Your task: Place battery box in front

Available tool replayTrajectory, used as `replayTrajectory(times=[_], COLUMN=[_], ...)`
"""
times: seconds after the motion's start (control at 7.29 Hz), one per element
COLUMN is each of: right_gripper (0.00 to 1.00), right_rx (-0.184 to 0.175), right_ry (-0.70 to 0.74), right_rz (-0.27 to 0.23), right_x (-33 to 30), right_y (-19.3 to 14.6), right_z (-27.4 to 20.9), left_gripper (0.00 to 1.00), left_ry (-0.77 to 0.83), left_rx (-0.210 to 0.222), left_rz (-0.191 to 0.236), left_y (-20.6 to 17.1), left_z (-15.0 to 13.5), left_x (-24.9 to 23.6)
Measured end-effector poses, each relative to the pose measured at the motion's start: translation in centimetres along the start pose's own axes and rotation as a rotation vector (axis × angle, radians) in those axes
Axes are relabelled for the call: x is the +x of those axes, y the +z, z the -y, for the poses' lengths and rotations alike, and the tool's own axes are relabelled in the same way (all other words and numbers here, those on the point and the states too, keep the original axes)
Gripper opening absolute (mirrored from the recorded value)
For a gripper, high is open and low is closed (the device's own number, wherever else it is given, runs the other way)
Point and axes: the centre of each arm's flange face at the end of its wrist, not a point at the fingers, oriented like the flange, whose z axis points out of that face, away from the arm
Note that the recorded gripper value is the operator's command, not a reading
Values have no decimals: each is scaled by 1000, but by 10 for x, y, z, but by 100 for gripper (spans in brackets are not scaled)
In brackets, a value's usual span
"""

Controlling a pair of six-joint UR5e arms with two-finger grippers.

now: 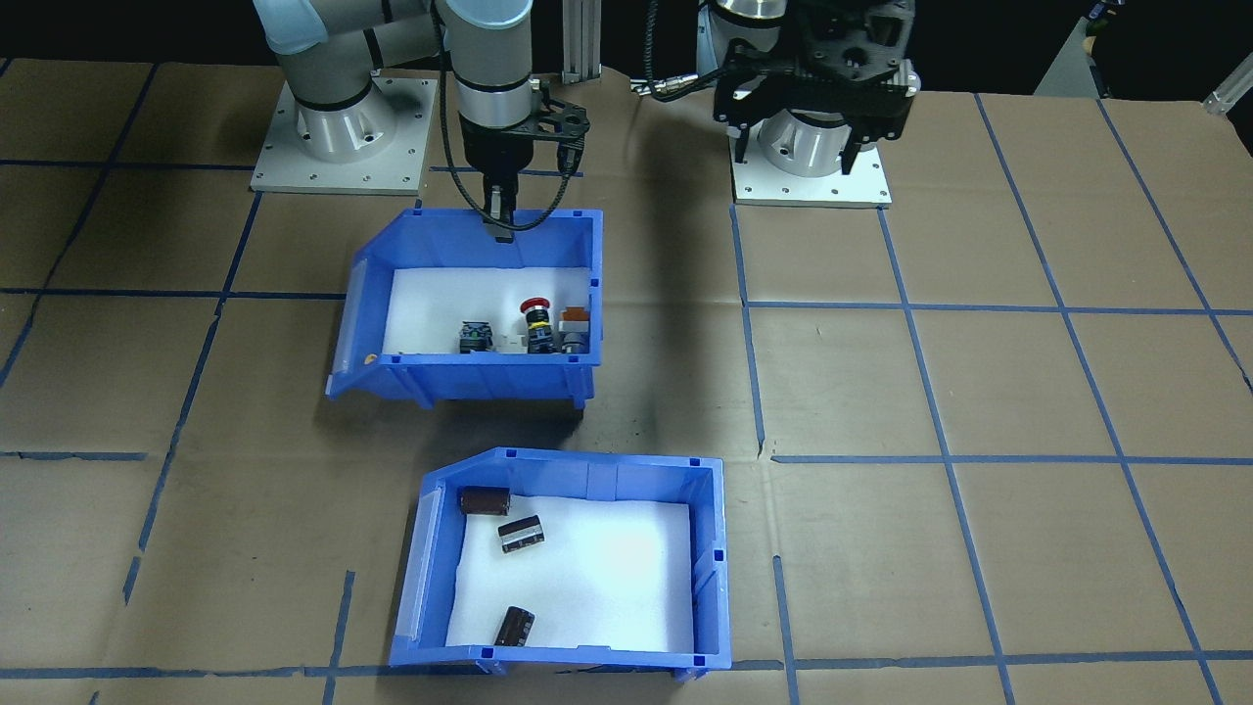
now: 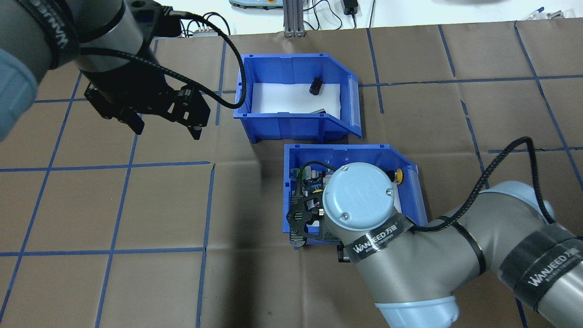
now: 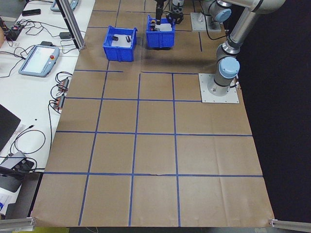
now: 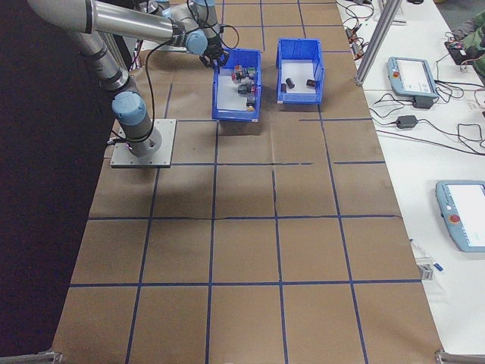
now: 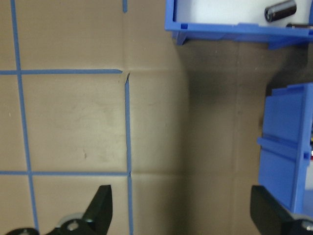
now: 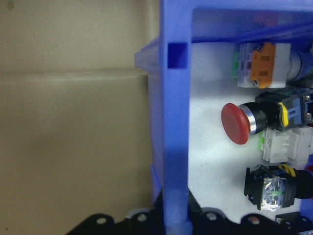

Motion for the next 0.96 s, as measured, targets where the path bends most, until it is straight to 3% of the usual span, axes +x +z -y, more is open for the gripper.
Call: replayTrajectory(times=[0.14, 0.27, 0.41, 0.96], right_gripper=[13, 88, 100, 100], right_rx=[5, 9, 13, 10], right_ry=[-12, -16, -17, 16], right_rz=[-4, -8, -10, -46], right_x=[-5, -9, -10, -10], right_y=[7, 15, 20, 1], right_z=[14, 25, 31, 25], left_gripper=[100, 100, 100, 100], left_ry=[-6, -26, -44, -58], left_rx=[1, 2, -1, -10], left_rz=[-2, -3, -4, -3], left_y=[3, 7, 11, 18], left_z=[-12, -27, -36, -40], left_x=[-17, -28, -33, -40])
